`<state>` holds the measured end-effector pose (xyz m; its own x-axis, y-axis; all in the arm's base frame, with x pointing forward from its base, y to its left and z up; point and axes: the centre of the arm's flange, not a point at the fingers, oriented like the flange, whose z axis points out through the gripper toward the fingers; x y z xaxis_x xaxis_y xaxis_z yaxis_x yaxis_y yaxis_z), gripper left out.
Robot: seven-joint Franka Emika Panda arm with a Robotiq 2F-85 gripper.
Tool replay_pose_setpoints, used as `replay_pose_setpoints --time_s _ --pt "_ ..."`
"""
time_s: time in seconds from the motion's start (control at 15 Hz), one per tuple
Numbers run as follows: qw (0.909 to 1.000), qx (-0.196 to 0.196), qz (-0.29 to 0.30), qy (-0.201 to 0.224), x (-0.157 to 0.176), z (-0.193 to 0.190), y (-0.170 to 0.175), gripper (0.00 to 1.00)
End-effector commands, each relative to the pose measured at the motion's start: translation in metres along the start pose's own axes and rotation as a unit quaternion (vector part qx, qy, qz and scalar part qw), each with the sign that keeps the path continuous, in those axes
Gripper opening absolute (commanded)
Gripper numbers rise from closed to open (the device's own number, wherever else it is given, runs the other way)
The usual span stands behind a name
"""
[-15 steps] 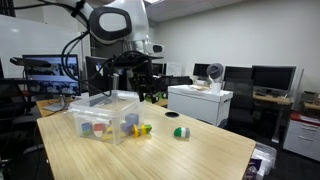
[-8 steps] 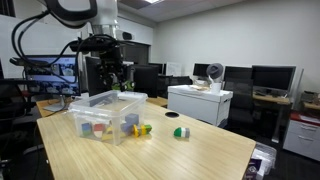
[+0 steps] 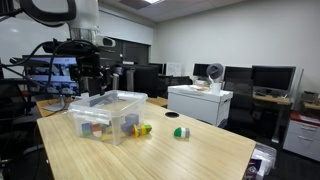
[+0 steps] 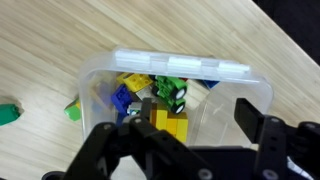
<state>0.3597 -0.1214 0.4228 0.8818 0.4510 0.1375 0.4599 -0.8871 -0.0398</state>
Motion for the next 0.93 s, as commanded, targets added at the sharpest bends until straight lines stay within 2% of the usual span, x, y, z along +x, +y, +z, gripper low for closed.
replay_pose_setpoints --time_s 0.0,0.13,0.27,0.47,0.53,0.8,0.87 --pt "0.9984 -0.037 0.017 0.039 0.011 -0.014 0.029 1.0" --pt "0.9905 -0.089 0.067 0.081 0.017 -0.03 0.069 1.0" --pt "0.9786 -0.13 0.077 0.139 0.003 -0.045 0.095 1.0" --pt "0.9525 -0.204 0.125 0.189 -0.004 -0.05 0.135 1.0" --pt "0.9437 -0.218 0.153 0.195 -0.005 -0.05 0.147 1.0" --pt "0.9242 -0.232 0.256 0.163 -0.001 -0.02 0.207 1.0" --pt "0.9348 -0.22 0.217 0.175 -0.017 -0.035 0.174 1.0"
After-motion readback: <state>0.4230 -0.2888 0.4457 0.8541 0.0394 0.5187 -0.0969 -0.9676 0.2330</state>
